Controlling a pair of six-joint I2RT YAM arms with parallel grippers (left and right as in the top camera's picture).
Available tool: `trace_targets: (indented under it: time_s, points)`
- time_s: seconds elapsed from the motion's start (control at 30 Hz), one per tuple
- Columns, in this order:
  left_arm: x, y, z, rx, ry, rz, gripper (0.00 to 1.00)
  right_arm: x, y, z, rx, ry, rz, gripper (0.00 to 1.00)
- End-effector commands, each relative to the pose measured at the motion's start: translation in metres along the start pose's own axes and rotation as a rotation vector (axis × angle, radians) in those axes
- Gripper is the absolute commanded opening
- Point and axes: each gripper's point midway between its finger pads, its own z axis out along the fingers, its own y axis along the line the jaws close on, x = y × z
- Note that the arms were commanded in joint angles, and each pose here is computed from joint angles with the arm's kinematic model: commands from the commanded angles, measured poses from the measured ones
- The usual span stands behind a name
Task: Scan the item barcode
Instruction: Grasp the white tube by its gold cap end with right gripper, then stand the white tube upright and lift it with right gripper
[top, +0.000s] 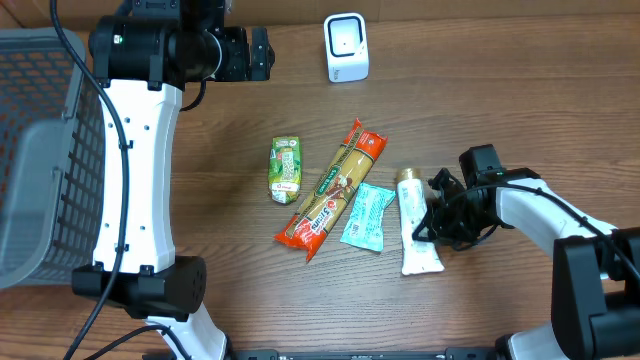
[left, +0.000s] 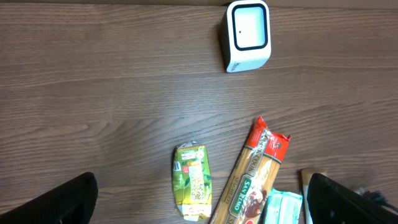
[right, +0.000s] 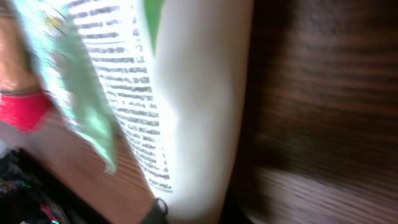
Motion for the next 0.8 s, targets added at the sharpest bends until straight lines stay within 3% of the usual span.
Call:
trace_targets:
  time_s: [0.0,0.47,0.77]
  points:
    - [-0.001,0.001,0.001,-0.005,-0.001,0.017,1.00,-0.009,-0.015,0.004,0.081,-0.039,0.029,0.04]
    - [-0.001,0.001,0.001,-0.005,-0.001,0.017,1.00,-0.079,0.026,-0.045,0.049,-0.210,-0.073,0.04]
    - [-0.001,0.001,0.001,-0.005,-0.001,0.017,1.00,-0.100,0.040,-0.067,0.062,-0.268,-0.129,0.04]
